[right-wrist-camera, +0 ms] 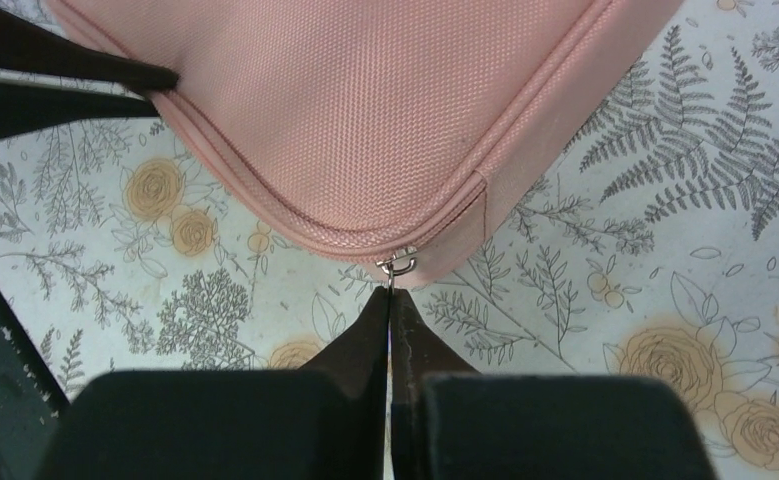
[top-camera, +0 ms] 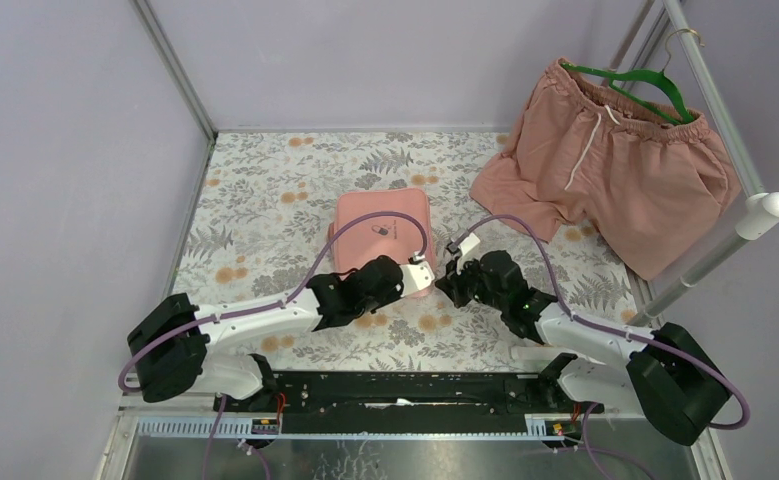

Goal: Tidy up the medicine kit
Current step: Zip the medicine box at the center of the board.

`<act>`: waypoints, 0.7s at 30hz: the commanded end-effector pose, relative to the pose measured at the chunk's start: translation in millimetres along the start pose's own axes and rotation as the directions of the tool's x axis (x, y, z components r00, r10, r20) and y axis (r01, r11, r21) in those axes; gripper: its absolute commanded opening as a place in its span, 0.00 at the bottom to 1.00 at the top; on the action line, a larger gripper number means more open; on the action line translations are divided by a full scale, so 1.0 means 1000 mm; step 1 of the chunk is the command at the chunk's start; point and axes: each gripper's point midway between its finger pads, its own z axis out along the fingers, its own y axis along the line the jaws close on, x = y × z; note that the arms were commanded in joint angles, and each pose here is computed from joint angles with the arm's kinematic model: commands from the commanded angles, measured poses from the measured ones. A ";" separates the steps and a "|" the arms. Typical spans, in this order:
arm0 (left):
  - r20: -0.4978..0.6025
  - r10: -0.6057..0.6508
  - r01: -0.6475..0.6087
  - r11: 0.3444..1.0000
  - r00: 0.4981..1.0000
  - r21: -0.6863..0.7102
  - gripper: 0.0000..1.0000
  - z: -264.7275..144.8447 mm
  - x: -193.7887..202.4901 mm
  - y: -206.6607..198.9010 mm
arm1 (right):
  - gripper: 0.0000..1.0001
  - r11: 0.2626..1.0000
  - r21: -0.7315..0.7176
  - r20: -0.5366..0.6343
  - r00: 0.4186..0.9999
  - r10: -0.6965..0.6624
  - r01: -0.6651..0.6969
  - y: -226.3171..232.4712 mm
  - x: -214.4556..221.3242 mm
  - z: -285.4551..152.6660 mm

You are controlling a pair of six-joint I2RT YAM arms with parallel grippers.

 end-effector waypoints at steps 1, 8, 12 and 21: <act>-0.064 -0.081 0.081 0.997 0.995 -0.001 0.00 0.009 0.020 0.002 | 0.00 0.991 -0.133 -0.086 0.996 0.002 -0.013 0.033 0.018 -0.015; -0.042 -0.099 0.100 0.995 0.994 0.023 0.00 0.009 0.011 -0.001 | 0.00 0.981 -0.190 -0.098 0.995 0.004 -0.023 0.056 0.022 -0.008; -0.038 -0.104 0.105 0.994 0.994 0.032 0.00 0.009 0.010 -0.002 | 0.00 0.972 -0.233 -0.069 0.997 0.020 -0.035 0.073 0.014 -0.001; -0.008 -0.121 0.121 0.990 0.993 0.078 0.00 0.007 0.002 -0.009 | 0.00 0.950 -0.254 0.012 0.981 0.194 -0.184 0.087 -0.009 0.013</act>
